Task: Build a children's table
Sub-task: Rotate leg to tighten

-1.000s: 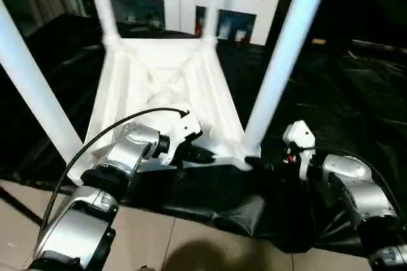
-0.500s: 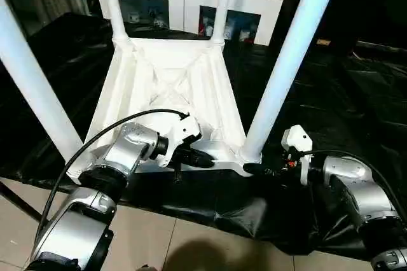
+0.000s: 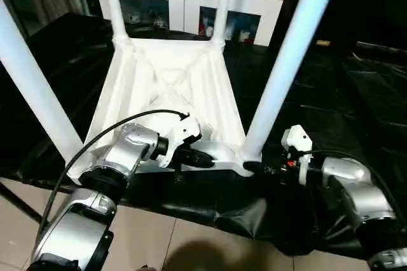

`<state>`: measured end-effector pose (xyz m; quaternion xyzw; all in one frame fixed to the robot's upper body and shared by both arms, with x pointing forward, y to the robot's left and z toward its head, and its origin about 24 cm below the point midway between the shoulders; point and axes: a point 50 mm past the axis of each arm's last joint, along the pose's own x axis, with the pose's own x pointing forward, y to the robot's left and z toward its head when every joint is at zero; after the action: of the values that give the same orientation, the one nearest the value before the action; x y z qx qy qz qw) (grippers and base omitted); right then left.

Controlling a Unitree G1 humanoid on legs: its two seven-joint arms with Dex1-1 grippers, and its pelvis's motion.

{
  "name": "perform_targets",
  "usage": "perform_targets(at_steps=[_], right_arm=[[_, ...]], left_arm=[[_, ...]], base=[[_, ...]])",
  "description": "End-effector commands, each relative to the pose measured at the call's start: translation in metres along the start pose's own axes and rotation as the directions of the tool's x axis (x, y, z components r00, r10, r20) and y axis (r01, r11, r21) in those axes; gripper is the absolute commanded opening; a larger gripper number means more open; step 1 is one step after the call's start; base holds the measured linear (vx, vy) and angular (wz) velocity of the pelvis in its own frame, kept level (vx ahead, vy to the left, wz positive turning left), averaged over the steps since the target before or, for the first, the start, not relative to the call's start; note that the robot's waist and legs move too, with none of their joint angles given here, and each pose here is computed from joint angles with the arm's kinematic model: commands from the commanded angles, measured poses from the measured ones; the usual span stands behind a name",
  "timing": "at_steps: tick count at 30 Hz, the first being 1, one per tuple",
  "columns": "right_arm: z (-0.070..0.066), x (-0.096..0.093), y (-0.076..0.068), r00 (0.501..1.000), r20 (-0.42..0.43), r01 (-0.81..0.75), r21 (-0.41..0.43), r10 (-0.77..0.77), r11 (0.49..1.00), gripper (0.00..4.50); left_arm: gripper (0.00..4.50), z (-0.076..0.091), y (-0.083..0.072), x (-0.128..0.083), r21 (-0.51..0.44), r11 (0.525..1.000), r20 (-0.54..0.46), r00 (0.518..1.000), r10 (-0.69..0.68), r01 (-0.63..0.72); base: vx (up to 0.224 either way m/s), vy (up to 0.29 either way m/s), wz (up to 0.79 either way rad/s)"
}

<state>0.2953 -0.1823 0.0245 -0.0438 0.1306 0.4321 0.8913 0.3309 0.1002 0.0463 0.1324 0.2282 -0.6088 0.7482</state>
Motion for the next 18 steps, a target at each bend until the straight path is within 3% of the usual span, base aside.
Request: perform_targets(at_steps=[1,2,4,7,10,11,14,16,17,18], right_arm=[[-0.013,0.005,-0.011,0.969,-0.048,0.244,0.062,-0.241,0.968,2.65],[-0.015,0.009,-0.016,0.932,-0.046,0.361,0.114,-0.358,0.925,2.65],[-0.015,0.013,-0.018,0.895,-0.044,0.445,0.163,-0.445,0.88,2.65],[-0.006,0.031,-0.018,0.805,-0.03,0.582,0.234,-0.592,0.779,2.65],[-0.002,0.041,-0.016,0.786,-0.028,0.604,0.252,-0.618,0.756,2.65],[0.005,0.056,-0.009,0.788,-0.019,0.601,0.243,-0.616,0.761,2.65],[0.013,0.073,0.004,0.837,0.016,0.534,0.202,-0.548,0.821,2.65],[0.016,0.074,0.007,0.865,0.047,0.483,0.188,-0.499,0.855,2.65],[0.016,0.074,0.007,0.865,0.047,0.483,0.188,-0.499,0.855,3.0],[0.018,0.07,0.007,0.877,0.089,0.449,0.203,-0.473,0.87,3.0]], left_arm=[[0.0,-0.001,-0.008,0.028,-0.069,0.997,0.012,0.999,0.04,-0.039],[0.0,0.003,-0.006,0.036,-0.092,0.99,0.021,0.994,0.11,-0.107],[0.0,0.007,-0.005,0.043,-0.116,0.982,0.029,0.987,0.157,-0.153],[0.0,0.018,-0.003,0.059,-0.131,0.951,0.03,0.958,0.285,-0.279],[0.0,0.02,-0.003,0.062,-0.131,0.944,0.023,0.951,0.309,-0.303],[0.0,0.023,-0.002,0.066,-0.14,0.932,0.018,0.94,0.34,-0.334],[0.0,0.025,-0.003,0.069,-0.123,0.932,0.008,0.939,0.345,-0.342],[0.0,0.023,-0.003,0.068,-0.114,0.935,0.002,0.941,0.338,-0.336],[0.0,0.023,-0.003,0.068,-0.114,0.935,0.002,0.941,0.338,-0.336],[0.0,0.022,-0.003,0.067,-0.103,0.938,0.0,0.943,0.332,-0.331]], base=[[0.0,0.0,0.0],[0.0,0.0,0.0],[0.0,0.0,0.0],[0.0,0.0,0.0],[0.0,0.0,0.0],[0.0,0.0,0.0],[0.0,0.0,0.0],[0.0,0.0,0.0],[0.0,0.0,0.0],[0.0,0.0,0.0]])
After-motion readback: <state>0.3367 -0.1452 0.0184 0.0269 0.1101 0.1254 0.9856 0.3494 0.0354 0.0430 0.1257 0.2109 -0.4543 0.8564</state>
